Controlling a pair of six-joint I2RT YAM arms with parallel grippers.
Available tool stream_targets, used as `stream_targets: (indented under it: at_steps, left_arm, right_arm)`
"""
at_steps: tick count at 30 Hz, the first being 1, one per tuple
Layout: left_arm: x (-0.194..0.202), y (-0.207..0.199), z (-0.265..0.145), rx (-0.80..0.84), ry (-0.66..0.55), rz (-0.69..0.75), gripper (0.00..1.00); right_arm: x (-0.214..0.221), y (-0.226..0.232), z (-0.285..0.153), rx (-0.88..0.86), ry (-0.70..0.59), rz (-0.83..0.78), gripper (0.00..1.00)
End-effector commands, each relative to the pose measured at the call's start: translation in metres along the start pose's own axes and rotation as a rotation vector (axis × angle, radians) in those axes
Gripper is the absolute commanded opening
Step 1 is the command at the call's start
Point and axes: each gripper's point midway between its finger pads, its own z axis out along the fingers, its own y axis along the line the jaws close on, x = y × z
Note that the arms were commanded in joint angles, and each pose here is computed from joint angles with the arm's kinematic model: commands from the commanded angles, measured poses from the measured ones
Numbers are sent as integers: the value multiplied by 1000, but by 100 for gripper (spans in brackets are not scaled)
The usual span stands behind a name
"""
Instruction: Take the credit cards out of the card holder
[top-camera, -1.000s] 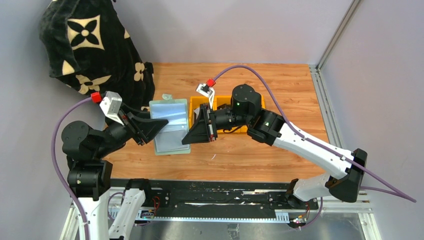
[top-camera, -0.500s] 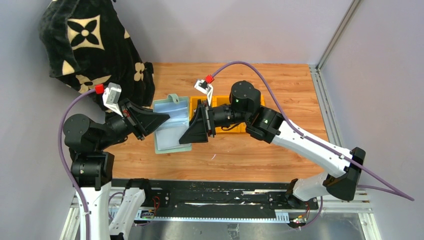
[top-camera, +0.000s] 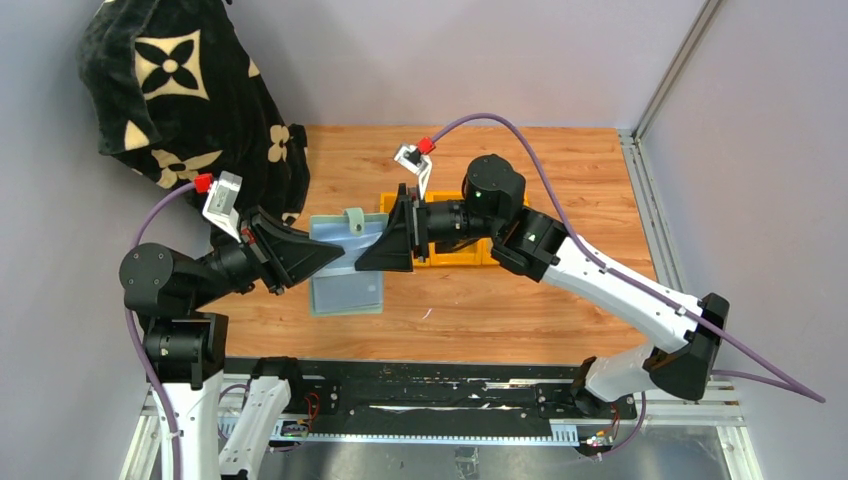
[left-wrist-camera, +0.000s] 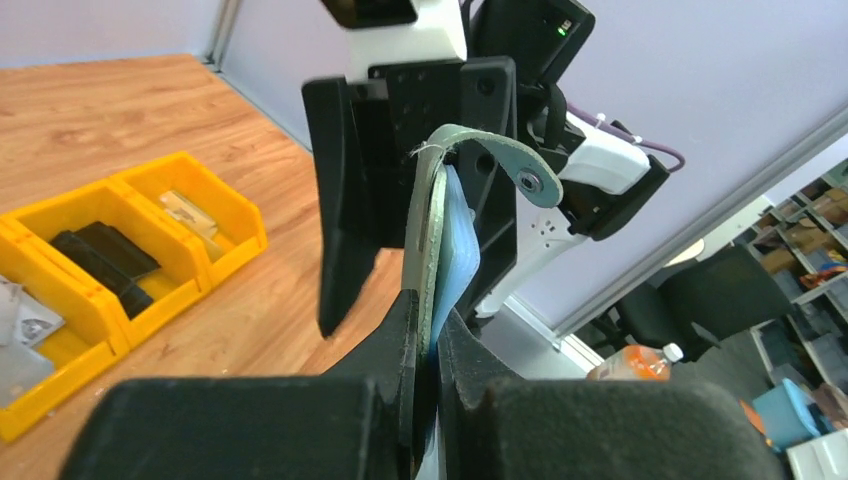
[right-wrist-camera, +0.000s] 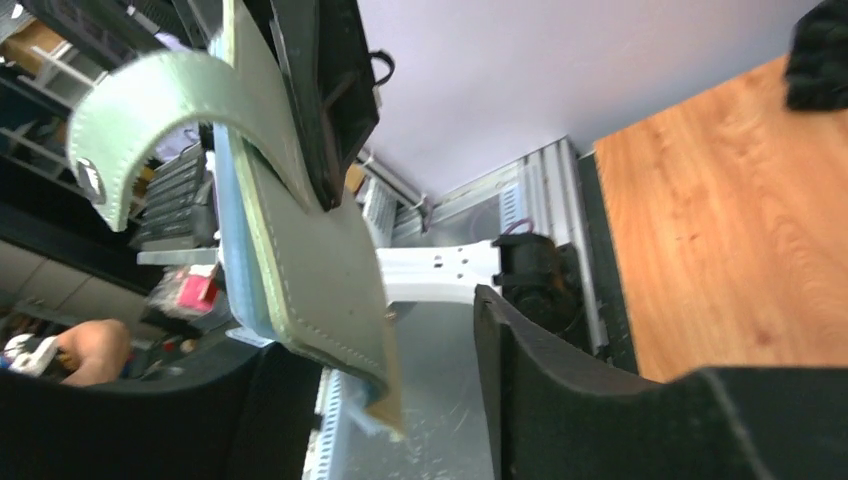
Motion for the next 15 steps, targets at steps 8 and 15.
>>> stream_targets:
  at_steps: [8, 15]
  left_arm:
    - [5, -23, -5, 69, 18, -47, 0]
    - [5, -20, -4, 71, 16, -91, 0]
  right_arm:
    - [-41, 25, -29, 11, -226, -274, 70]
    - [-38, 40, -5, -80, -172, -264, 41]
